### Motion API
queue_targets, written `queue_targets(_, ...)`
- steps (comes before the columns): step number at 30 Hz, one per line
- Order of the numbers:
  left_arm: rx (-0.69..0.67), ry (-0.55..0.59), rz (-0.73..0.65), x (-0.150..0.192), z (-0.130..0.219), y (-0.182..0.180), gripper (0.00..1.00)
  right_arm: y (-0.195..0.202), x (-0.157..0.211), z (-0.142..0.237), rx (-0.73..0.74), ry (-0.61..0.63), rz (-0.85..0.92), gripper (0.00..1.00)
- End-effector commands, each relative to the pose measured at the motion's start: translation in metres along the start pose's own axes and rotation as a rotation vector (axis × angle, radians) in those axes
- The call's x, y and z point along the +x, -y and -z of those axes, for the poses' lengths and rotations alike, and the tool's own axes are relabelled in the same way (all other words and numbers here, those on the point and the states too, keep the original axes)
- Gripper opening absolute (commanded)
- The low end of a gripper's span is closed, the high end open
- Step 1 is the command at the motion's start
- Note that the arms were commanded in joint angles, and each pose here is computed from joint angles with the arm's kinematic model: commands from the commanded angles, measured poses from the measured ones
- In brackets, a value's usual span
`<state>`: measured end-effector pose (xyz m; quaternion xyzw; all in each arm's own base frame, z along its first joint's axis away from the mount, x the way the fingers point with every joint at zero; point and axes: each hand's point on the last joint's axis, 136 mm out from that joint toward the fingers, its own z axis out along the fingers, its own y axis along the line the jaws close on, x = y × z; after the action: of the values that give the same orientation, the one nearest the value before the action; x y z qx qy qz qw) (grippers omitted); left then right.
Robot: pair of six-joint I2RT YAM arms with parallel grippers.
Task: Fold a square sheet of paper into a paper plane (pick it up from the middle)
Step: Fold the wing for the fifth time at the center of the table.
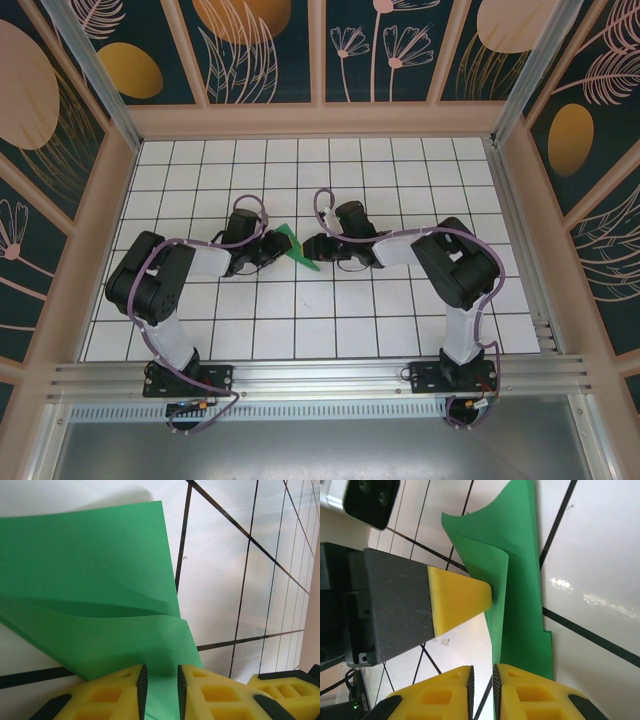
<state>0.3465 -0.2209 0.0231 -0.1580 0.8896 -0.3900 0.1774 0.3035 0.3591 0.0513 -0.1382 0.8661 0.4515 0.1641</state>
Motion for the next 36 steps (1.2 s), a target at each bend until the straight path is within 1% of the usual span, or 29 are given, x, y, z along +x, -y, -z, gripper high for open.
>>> queue_targets(1, -0.068, 0.01, 0.003, 0.004, 0.003, -0.018, 0.27, -0.005, 0.005, 0.0, -0.006, -0.038, 0.017, 0.21)
queue_targets(7, -0.061, 0.008, -0.001, 0.005, 0.005, -0.018, 0.27, -0.001, 0.002, 0.001, 0.033, -0.024, 0.039, 0.28)
queue_targets(17, -0.07, 0.008, -0.001, 0.006, 0.005, -0.02, 0.27, 0.0, 0.007, -0.002, 0.045, -0.058, 0.042, 0.25)
queue_targets(21, -0.075, 0.009, 0.001, 0.006, 0.004, -0.021, 0.27, -0.001, 0.016, -0.005, 0.02, -0.099, 0.032, 0.23)
queue_targets(27, -0.075, 0.01, 0.0, 0.006, 0.004, -0.021, 0.27, 0.008, 0.027, -0.009, 0.033, -0.135, 0.006, 0.11)
queue_targets(29, -0.07, 0.012, -0.001, 0.005, 0.005, -0.02, 0.27, 0.012, 0.031, -0.01, 0.04, -0.15, -0.006, 0.09)
queue_targets(36, -0.044, 0.02, -0.015, 0.002, 0.007, -0.011, 0.28, 0.028, 0.045, -0.015, 0.079, -0.194, -0.047, 0.06)
